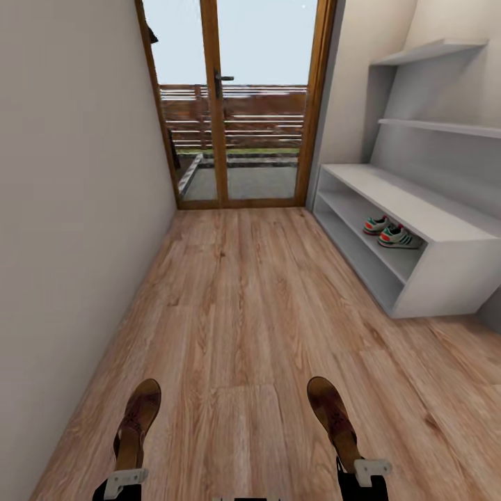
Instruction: Pick up the two gym shoes and the two sandals from the corridor floor and place them onto the hallstand (shoe rack) in the corridor, making sure they are on the rack and not on the floor. Arrange them so the two gym shoes are next to each other and the two sandals are next to each other.
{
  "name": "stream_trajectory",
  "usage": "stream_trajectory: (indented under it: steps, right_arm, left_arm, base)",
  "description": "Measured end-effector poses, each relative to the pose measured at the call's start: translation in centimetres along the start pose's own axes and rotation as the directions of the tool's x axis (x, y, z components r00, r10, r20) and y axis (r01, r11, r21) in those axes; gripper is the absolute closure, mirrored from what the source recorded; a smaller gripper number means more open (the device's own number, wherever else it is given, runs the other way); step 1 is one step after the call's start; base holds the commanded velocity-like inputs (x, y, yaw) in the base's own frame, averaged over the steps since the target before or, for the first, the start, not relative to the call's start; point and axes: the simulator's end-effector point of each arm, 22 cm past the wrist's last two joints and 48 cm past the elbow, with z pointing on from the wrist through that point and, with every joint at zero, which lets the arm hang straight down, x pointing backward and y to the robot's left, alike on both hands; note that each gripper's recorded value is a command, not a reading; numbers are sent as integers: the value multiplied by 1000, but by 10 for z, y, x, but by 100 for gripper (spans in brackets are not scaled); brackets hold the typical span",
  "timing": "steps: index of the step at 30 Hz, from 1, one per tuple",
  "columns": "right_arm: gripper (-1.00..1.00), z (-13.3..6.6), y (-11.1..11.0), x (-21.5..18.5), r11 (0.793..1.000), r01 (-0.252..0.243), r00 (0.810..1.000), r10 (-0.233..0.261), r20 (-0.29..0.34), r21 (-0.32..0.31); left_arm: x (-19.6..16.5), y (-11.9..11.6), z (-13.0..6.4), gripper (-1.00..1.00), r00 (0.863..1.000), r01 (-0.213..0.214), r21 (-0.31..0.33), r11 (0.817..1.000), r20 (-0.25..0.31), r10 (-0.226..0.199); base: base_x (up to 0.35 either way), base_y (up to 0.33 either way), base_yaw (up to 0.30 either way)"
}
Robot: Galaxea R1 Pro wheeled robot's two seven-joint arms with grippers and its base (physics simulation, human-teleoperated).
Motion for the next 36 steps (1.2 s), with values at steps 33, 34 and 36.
stream_trajectory:
  steps: [33, 34, 36]
  right_arm:
    - [100, 0, 0, 1, 1000, 4, 1000, -4, -1, -3]
    - [100, 0, -1, 1, 1000, 4, 1000, -4, -1, -3]
    - [100, 0, 0, 1, 1000, 4, 1000, -4, -1, -4]
  left_arm:
    - [0, 0, 0, 100, 1000, 0, 0, 1000, -1, 0]
    - [0, 0, 0, 100, 1000, 0, 0, 1000, -1, 0]
    - [0, 0, 0, 100, 1000, 0, 0, 1000, -1, 0]
  base:
    - [338, 17, 0]
    - [338, 0, 0]
    - [339, 0, 0]
